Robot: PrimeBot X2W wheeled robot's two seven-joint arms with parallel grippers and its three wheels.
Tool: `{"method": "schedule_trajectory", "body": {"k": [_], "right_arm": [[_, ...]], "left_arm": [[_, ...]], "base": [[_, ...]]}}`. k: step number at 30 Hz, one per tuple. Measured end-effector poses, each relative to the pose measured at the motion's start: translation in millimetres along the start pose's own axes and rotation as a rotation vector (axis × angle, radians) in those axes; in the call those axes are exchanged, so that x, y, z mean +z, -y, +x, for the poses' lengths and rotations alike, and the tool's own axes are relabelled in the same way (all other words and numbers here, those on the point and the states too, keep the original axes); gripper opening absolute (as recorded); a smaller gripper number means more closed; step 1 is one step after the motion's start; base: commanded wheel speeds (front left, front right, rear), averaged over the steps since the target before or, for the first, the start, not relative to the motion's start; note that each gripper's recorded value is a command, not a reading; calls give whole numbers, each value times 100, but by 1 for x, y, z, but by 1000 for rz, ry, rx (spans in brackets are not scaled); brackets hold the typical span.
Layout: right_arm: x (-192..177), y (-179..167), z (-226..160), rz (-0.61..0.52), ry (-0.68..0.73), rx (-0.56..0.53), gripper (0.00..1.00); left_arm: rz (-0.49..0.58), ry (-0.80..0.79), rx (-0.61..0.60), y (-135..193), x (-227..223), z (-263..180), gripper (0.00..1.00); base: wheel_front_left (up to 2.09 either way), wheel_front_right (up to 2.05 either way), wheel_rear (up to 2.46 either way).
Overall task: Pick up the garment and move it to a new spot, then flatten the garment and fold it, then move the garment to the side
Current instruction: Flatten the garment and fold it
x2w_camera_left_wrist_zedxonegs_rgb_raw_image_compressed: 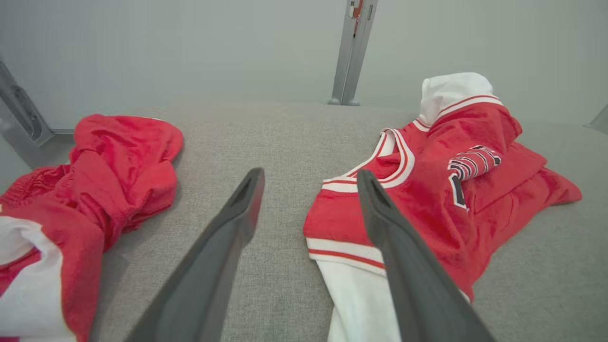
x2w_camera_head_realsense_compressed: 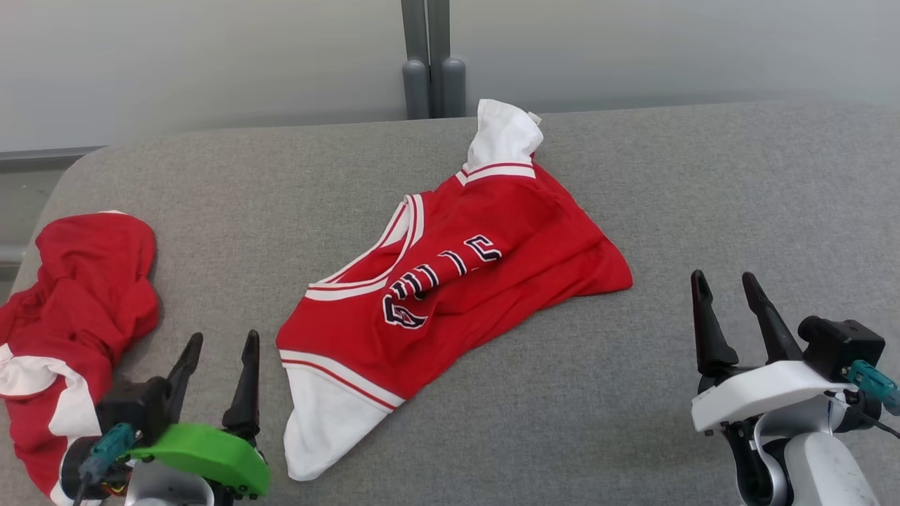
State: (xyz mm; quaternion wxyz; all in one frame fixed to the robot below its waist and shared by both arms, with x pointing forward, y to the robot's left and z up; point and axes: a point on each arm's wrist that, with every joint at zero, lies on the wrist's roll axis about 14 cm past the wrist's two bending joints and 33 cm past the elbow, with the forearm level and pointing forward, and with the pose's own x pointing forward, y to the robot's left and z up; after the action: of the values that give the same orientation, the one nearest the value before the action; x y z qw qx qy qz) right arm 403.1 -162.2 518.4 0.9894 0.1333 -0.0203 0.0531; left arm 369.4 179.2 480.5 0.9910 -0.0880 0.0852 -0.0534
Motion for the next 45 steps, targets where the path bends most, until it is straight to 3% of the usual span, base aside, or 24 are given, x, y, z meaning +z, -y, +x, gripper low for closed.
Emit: {"method": "schedule_trajectory", "body": {"k": [7,18,27,41,42,44,45], "right_arm": [[-3,1,-3,0,-1,-4,100],[-23,-6,-2,-3,-69,19,100],[-52,-7,42,-69,-255,93,100],[-133,-8,76,65,-655,89,100],[-136,-11,76,72,-666,94,83],[-140,-16,79,78,-680,109,2],[-141,-18,80,84,-682,114,0]], "left_arm": [[13,138,39,-6,10,7,100],[12,154,15,1,8,13,100],[20,173,5,-1,12,18,100],[6,127,107,-33,-6,10,100],[5,124,113,-36,-7,8,100],[7,118,133,-42,-9,5,100],[8,117,141,-44,-10,4,100]], "base": [[0,0,0],[0,0,0],[0,0,0],[0,0,0],[0,0,0],[0,0,0],[0,0,0]]}}
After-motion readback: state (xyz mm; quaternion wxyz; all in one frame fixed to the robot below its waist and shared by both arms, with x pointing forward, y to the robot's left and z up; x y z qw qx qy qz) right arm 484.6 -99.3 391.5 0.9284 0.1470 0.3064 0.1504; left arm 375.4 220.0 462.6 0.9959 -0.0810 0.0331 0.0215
